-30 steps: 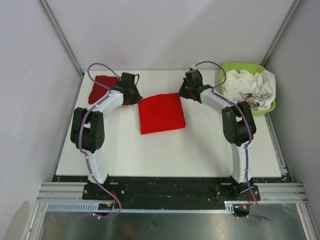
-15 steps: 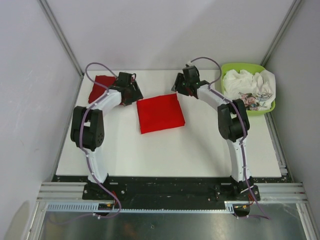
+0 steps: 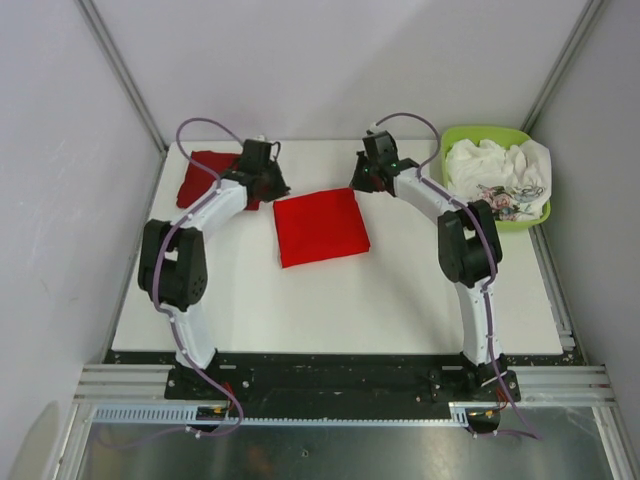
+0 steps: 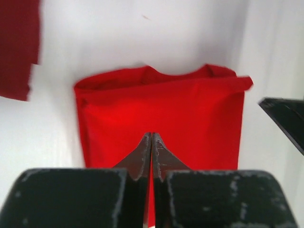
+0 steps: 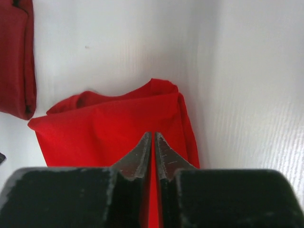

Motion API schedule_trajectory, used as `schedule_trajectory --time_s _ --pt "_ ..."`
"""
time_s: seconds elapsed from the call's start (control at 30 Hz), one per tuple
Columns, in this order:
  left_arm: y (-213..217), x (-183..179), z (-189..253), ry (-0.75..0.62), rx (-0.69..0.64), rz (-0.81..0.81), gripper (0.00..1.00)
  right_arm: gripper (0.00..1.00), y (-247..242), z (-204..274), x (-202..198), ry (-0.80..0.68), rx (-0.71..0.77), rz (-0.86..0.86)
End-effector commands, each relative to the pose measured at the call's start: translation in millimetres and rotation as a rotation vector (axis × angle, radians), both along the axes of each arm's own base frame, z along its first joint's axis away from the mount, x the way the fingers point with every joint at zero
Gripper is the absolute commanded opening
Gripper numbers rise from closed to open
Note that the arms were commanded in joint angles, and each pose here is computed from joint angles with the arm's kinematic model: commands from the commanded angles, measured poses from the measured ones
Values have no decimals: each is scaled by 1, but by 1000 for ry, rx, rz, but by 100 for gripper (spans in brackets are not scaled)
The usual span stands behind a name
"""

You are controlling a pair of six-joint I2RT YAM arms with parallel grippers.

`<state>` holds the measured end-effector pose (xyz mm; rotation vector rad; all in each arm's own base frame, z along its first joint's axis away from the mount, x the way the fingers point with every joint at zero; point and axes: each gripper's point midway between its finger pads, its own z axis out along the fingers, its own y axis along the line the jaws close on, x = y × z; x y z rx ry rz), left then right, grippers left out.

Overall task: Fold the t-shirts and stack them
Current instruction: Fold the long partially folded tshirt into a neat square

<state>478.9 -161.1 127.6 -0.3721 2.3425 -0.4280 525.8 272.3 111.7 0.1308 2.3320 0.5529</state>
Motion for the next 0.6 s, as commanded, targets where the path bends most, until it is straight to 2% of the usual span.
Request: schedule_trajectory --time_s 0.0,0.23,0.57 --pt "-34 -7 -5 18 -77 -73 1 7 12 -11 -7 19 9 53" --pt "-32 15 -29 48 -81 -62 0 6 16 -29 10 32 19 57" --pt "13 43 -63 82 -29 19 0 9 11 -44 40 63 63 19"
